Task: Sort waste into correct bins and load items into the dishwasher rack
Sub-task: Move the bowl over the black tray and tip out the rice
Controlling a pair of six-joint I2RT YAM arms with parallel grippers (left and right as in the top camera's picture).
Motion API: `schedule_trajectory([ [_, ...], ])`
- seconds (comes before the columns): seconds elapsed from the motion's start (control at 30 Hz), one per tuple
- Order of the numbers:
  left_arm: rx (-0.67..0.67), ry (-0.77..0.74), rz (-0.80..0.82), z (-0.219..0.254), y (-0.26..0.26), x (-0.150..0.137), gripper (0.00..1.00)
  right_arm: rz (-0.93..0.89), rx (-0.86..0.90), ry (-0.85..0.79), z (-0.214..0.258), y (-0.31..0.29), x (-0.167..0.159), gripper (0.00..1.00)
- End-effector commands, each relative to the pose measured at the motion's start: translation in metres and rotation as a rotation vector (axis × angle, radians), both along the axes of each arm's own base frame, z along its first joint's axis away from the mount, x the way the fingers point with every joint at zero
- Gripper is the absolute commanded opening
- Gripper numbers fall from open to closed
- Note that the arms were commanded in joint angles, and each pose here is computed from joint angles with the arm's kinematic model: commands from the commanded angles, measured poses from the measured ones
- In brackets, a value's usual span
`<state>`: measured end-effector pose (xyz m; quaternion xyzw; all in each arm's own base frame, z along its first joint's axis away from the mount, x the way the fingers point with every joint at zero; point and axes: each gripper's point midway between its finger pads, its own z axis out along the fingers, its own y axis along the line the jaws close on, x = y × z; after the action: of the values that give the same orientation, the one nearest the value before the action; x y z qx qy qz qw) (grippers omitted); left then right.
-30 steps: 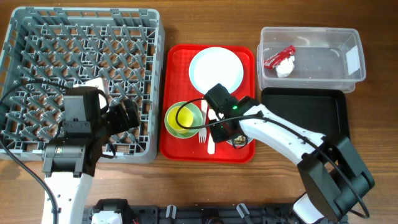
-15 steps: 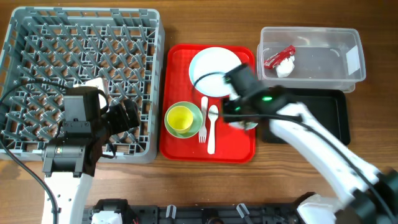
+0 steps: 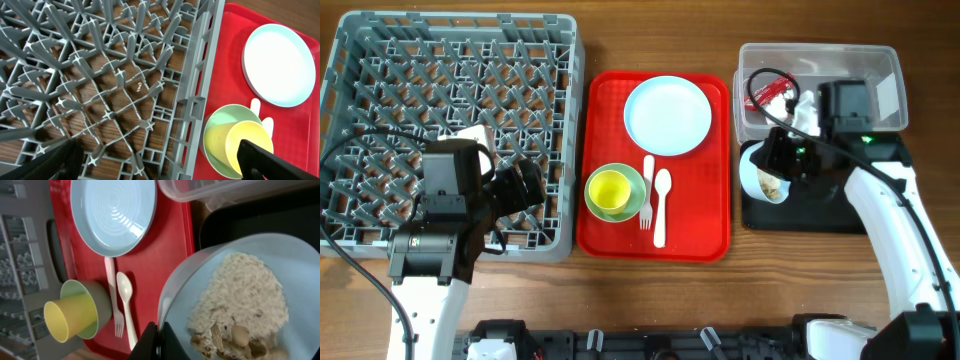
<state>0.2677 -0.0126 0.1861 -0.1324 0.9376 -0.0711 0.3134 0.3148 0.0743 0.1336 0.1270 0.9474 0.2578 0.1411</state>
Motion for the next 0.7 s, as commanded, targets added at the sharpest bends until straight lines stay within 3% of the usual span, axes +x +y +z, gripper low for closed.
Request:
schedule_trajectory([
  [0.0,-0.009,-0.022,-0.004,0.008,-0.001,0.003,1.0,0.022,0.201,0.014,-0.011,0.003,-0.007,0.04],
  [0.33,-0.009,-0.022,-0.004,0.008,-0.001,0.003,1.0,-0.184,0.643,-0.047,-0.005,-0.054,0.004,0.04],
  [0.67,-0.009,-0.022,-0.004,0.008,-0.001,0.003,1.0,-0.326,0.861,-0.129,0.013,-0.105,0.013,0.04],
])
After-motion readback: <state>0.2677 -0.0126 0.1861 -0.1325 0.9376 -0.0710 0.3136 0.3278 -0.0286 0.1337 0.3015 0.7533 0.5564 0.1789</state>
